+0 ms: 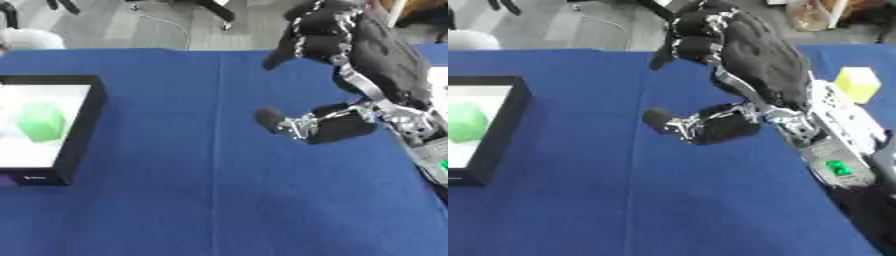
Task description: Pick up the objects with one hand, pass them to the other hand, and then place them into the box on the other side of the table.
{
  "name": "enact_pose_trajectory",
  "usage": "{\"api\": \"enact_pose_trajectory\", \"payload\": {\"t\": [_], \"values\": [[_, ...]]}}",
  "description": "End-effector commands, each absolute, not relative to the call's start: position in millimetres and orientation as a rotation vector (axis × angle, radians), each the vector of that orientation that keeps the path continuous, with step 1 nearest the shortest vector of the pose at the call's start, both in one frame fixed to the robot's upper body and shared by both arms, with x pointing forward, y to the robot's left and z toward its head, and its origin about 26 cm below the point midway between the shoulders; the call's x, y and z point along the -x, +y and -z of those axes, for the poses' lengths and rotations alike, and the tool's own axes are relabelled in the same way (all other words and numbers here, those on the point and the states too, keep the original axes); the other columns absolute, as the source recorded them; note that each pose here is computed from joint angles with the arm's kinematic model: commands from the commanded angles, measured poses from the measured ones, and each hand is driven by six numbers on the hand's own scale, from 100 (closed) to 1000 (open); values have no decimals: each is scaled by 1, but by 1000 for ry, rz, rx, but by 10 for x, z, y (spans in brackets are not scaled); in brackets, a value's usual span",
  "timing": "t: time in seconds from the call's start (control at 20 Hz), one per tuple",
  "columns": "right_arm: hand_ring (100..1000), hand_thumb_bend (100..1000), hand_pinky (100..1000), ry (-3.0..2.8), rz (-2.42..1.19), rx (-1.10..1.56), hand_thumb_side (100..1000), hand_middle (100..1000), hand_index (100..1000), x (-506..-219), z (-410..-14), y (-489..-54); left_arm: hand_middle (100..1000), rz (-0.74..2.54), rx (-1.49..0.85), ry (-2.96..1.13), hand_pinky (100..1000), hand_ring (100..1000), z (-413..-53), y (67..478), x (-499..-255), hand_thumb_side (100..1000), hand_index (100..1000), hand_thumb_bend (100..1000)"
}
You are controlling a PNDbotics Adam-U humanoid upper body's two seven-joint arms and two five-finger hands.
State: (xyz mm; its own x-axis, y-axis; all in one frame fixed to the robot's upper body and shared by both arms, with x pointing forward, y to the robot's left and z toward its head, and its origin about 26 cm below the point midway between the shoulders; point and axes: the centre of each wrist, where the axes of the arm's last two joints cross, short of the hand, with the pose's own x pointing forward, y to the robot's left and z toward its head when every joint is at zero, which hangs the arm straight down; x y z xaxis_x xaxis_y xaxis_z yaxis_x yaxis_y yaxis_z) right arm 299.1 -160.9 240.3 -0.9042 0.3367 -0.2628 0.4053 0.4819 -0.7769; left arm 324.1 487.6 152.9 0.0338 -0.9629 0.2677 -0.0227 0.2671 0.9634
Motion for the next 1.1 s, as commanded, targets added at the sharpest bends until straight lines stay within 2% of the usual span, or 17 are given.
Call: {"api": "enact_pose_trajectory", "payload": {"t": [0.05, 0.1, 0.25, 0.4, 0.55, 0.75, 1.1], "values": [[520, 359, 730, 2619, 1403, -673, 491, 474, 610, -2970, -2478, -1636, 731, 1003, -1119, -1227, 819, 714, -1713, 5040, -3211, 484, 875, 680], [519, 358, 730, 2619, 1404, -674, 492, 474, 610, -2970, -2477, -1637, 778, 1003, -1127, -1199, 845, 759, -1697, 5069, -3198, 544, 920, 751], [519, 357, 729, 2619, 1405, -679, 492, 473, 609, -2971, -2475, -1645, 816, 997, -1162, -1149, 864, 790, -1665, 5125, -3169, 592, 949, 784], [523, 355, 731, 2618, 1403, -695, 493, 477, 612, -2976, -2475, -1669, 822, 1077, -1322, -1097, 866, 794, -1642, 5058, -3180, 615, 940, 754], [531, 357, 733, 2611, 1398, -741, 494, 484, 618, -2988, -2488, -1732, 805, 1065, -1370, -1209, 856, 780, -1673, 4922, -3172, 635, 913, 697], [546, 363, 736, 2599, 1383, -842, 496, 499, 631, -3010, -2542, -1875, 777, 986, -1277, -1507, 835, 753, -1771, 4640, -3142, 634, 878, 641], [578, 391, 749, 2603, 1440, -1134, 487, 546, 686, -3027, -2590, -2309, 728, 806, -979, -1954, 794, 705, -1901, 4050, -3088, 640, 824, 561]]}}
